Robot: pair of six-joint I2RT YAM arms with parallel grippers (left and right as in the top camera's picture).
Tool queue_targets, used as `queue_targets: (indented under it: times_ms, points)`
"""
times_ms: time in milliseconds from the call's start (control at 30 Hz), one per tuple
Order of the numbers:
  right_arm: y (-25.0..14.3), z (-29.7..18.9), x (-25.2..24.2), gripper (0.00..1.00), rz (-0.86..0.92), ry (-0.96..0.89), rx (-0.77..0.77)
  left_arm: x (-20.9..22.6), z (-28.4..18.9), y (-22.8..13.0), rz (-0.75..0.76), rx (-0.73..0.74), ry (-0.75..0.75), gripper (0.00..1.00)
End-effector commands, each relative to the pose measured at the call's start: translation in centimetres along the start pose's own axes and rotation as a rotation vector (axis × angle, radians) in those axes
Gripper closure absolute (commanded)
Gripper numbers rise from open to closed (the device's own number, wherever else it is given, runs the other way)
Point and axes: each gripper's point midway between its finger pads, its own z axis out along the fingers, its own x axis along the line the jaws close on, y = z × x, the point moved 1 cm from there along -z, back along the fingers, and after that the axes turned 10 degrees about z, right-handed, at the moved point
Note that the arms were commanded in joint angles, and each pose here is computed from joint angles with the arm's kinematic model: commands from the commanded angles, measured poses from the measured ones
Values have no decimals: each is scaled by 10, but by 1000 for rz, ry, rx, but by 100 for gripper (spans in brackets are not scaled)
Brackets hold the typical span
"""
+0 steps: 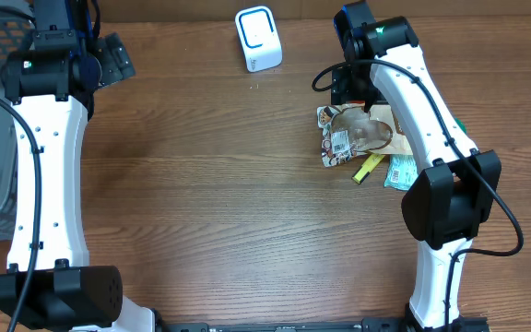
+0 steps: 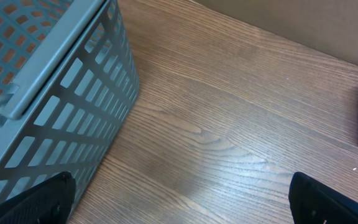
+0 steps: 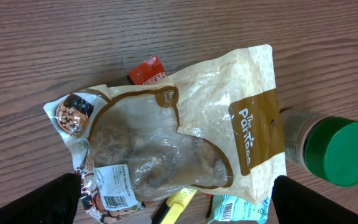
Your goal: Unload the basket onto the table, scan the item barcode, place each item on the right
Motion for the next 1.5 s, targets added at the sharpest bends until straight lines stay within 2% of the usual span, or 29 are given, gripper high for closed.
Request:
queue_targets:
  times_ms: [0,267,400,667,833,1067,1267,1467]
  points:
    - [4,-7,-2,0,19,14,-18,-1,1,2,-10,-4,9,0]
    - [13,-25,-9,0,47,43,-68,-1,1,2,-11,-4,10,0]
    - [18,-72,-23,0,82,100,-159,0,1,2,-12,-4,10,0]
    - [7,-206,-82,0,187,267,-429,-3,1,2,-6,-5,6,0]
    - [-25,-287,-133,0,258,383,-615,-3,1,2,-6,-5,6,0]
    - [-83,-362,-197,0,339,513,-825,-3,1,2,-6,-5,6,0]
    - [-140,-404,-248,0,401,613,-987,-3,1,2,-6,-5,6,0]
    - [-199,-419,-291,0,429,656,-1098,-3,1,2,-6,-5,6,0]
